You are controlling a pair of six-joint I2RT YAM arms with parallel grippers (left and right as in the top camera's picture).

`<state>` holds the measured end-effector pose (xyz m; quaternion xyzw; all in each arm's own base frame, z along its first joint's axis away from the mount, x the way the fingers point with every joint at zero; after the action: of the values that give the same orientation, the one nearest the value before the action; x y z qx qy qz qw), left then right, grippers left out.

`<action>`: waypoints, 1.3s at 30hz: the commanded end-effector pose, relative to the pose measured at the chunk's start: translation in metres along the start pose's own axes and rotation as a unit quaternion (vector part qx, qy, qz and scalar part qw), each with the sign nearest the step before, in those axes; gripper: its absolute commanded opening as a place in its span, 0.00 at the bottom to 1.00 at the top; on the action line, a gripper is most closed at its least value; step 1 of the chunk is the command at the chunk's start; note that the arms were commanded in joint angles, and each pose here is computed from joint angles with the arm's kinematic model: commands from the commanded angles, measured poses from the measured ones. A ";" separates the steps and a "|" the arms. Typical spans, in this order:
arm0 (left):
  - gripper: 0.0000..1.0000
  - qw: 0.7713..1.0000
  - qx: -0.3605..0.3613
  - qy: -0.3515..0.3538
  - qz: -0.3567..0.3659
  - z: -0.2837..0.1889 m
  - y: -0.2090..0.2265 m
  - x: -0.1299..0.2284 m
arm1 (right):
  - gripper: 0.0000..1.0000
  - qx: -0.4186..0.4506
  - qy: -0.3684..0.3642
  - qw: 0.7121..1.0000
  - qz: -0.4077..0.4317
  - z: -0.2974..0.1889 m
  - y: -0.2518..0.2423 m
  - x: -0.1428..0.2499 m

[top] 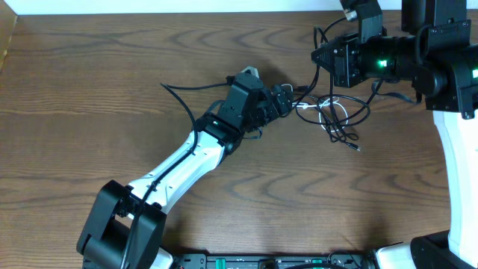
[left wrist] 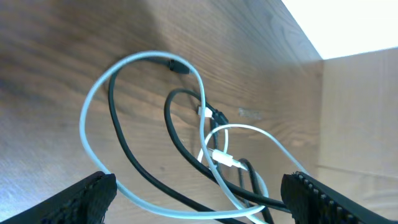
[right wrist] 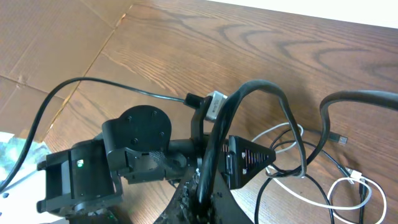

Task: Untangle cables
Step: 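Move the left gripper to the white cable and grasp it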

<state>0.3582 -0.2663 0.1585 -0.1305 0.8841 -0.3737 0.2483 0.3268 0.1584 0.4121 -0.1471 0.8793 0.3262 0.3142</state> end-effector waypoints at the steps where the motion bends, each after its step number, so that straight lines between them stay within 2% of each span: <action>1: 0.89 0.995 0.004 0.031 -0.093 0.003 0.001 0.010 | 0.01 -0.012 -0.005 1.000 -0.016 -0.005 0.007 -0.001; 5: 0.89 0.985 -0.004 0.056 -0.161 0.003 0.004 0.019 | 0.01 -0.012 -0.005 1.000 -0.016 -0.004 0.007 -0.001; 12: 0.89 0.969 -0.006 0.070 -0.238 0.002 0.003 0.023 | 0.01 -0.012 -0.003 1.000 -0.020 -0.004 0.008 0.000; 21: 0.89 0.960 -0.026 0.032 -0.276 0.013 0.015 0.014 | 0.01 -0.011 0.004 1.000 -0.020 -0.004 0.008 0.003; 26: 0.81 0.959 -0.012 0.046 -0.280 0.040 0.023 0.018 | 0.01 -0.012 0.005 1.000 -0.021 -0.004 0.009 0.004; 28: 0.73 0.959 0.006 0.055 -0.276 0.049 0.021 0.019 | 0.01 -0.012 0.007 1.000 -0.021 -0.004 0.009 0.005; 29: 0.64 0.960 0.014 0.057 -0.274 0.052 0.020 0.019 | 0.01 -0.012 0.007 1.000 -0.023 -0.004 0.009 0.005; 31: 0.42 0.961 0.026 0.058 -0.268 0.056 0.018 0.017 | 0.01 -0.012 0.009 1.000 -0.027 -0.004 0.009 0.006; 32: 0.14 0.964 0.030 0.054 -0.258 0.056 0.017 0.015 | 0.01 -0.011 0.010 0.999 -0.029 -0.004 0.008 0.007; 33: 0.07 0.966 0.032 0.052 -0.250 0.055 0.016 0.014 | 0.01 -0.011 0.012 0.999 -0.030 -0.004 0.008 0.007; 39: 0.08 0.974 0.039 0.051 -0.215 0.046 0.020 0.000 | 0.01 0.005 0.014 0.999 -0.032 -0.004 0.003 0.009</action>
<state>0.3779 -0.2904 0.1074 -0.3190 0.8248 -0.4540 0.1087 0.3205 0.1573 0.4057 -0.1628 0.8847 0.3162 0.3012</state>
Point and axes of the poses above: each gripper's point midway between its finger pads, its own z axis out along the fingers, its own y axis along the line the jaws close on, x = y × z, the point moved 3 cm from there along -z, back along the fingers, and after that the axes turned 5 degrees about z, right-handed, at the moved point
